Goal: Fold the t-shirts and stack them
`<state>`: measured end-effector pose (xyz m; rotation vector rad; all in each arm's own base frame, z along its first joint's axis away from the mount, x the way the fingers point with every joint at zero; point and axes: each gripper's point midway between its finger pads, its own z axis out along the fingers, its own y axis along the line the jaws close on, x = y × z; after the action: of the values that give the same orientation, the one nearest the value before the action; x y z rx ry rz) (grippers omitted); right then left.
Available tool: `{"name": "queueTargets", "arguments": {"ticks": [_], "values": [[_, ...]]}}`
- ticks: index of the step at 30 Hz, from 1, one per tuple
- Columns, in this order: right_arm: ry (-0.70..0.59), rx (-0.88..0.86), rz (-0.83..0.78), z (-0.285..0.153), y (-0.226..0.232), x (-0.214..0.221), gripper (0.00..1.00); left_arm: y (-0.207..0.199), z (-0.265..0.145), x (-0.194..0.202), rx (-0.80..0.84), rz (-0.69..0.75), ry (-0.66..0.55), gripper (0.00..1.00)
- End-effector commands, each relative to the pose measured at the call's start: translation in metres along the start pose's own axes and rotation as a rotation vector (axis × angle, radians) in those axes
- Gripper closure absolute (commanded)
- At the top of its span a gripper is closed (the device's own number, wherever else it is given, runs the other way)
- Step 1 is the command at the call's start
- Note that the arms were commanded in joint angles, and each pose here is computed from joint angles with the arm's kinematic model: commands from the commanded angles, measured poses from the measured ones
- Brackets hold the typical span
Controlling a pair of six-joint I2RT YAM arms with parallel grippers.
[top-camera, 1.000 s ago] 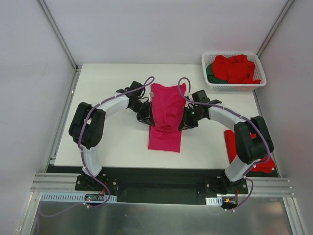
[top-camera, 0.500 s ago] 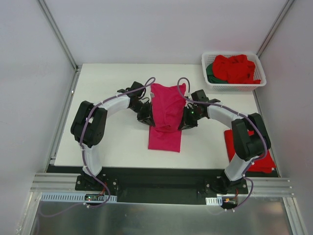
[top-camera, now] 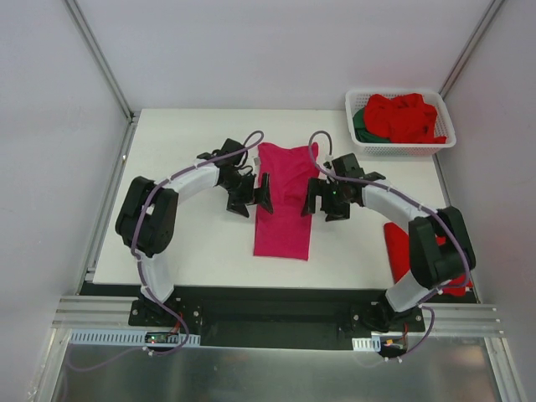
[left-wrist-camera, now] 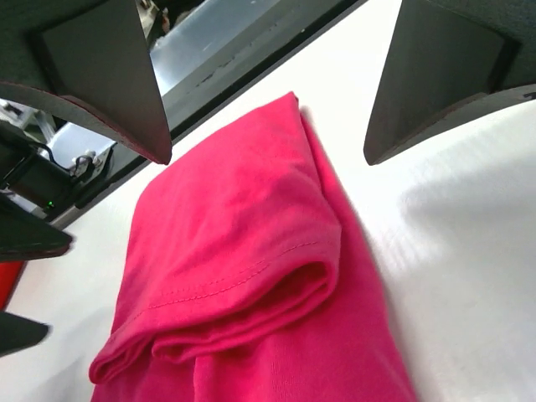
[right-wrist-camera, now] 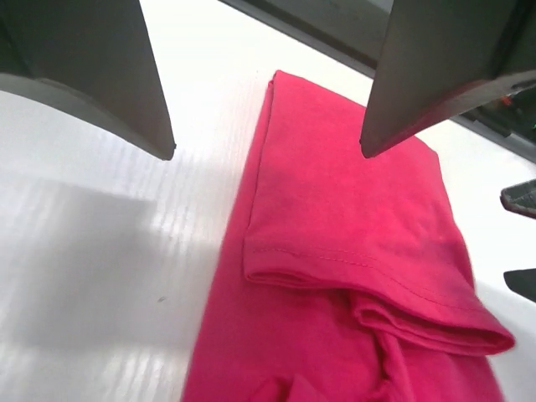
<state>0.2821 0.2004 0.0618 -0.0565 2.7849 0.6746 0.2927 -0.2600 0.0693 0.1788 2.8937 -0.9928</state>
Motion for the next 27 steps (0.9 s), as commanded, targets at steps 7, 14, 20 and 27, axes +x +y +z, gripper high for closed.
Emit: {"name": "queueTargets", "arguments": {"ticks": [7, 14, 20, 27], "values": [[-0.273, -0.070, -0.144, -0.045, 0.034, -0.028, 0.04, -0.014, -0.045, 0.001, -0.035, 0.103, -0.139, 0.01], [-0.195, -0.016, -0.120, -0.024, 0.020, 0.008, 0.02, -0.008, -0.031, 0.028, -0.066, 0.065, -0.084, 0.01], [-0.197, -0.048, -0.049, -0.006, 0.009, 0.038, 0.01, 0.002, -0.021, 0.058, -0.028, 0.005, -0.106, 0.01], [-0.247, -0.112, -0.048, -0.017, 0.013, 0.047, 0.01, -0.006, -0.024, 0.070, 0.091, 0.017, -0.185, 0.01]]}}
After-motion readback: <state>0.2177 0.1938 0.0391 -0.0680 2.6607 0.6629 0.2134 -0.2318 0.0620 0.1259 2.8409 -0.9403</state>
